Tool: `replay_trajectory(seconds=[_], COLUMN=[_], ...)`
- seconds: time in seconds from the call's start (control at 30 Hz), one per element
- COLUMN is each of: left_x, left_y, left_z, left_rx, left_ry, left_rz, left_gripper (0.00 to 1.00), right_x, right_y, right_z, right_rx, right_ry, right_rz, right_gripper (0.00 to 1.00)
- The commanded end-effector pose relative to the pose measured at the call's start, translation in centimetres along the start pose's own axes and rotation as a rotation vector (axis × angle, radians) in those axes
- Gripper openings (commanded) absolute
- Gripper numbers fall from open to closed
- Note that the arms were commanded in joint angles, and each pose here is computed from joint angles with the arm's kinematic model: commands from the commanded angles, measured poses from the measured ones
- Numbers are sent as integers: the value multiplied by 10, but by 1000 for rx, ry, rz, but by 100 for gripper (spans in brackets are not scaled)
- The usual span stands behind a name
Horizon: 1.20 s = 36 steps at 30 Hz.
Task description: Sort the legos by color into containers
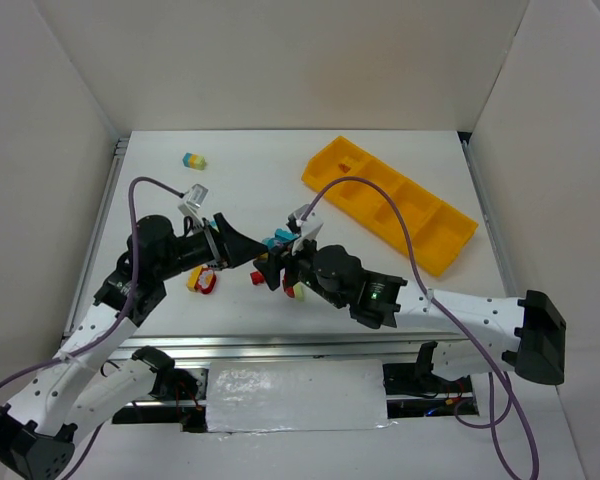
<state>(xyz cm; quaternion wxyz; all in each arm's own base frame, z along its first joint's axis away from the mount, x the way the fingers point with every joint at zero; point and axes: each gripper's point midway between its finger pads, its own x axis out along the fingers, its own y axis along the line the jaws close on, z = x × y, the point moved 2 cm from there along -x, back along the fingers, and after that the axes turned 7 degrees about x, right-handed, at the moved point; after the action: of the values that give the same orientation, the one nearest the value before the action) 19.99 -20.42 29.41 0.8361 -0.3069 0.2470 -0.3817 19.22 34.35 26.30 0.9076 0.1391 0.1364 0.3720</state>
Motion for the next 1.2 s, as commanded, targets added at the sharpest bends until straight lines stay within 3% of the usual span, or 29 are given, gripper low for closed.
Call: replay_trajectory(seconds=[0.0,0.1,0.17,0.33,0.5,0.53,0.57,0.63,0.67,0.7,0.73,0.97,1.17], left_x=[1,2,3,5,4,3,3,0,-1,-3,-5,-14,-25], left_y=[-8,-5,-6,-10,-17,-18,-18,-20,-19,-19,-21,-25,-48], left_z=[2,2,1,2,1,3,6,10,11,12,14,19,10], left_rx=[21,20,21,26,33,38,48,76,81,98,109,209,358], left_ry=[-16,-18,-13,-13,-5,-11,-24,-47,-50,-62,-69,-78,-45], left_rz=[-50,-42,-52,-76,-114,-115,-110,-103,-96,-91,-91,-78,-238], left_gripper=[79,77,65,52,10,4,0,0,0,0,0,0,0], right_x=[-4,-7,-8,-11,-5,-5,-5,-8,-10,-15,-17,-43,-87], right_y=[8,10,12,15,19,21,22,24,26,30,30,15,4], right_z=[38,42,44,47,42,41,38,37,35,38,37,23,28], right_rx=[27,33,42,59,55,58,61,75,76,82,82,110,140], right_ry=[-105,-121,-129,-148,-122,-120,-114,-120,-114,-122,-118,11,71], right_rz=[-2,10,20,39,53,61,73,101,123,148,162,258,503], right_gripper=[0,0,0,0,3,5,15,35,68,95,100,100,100])
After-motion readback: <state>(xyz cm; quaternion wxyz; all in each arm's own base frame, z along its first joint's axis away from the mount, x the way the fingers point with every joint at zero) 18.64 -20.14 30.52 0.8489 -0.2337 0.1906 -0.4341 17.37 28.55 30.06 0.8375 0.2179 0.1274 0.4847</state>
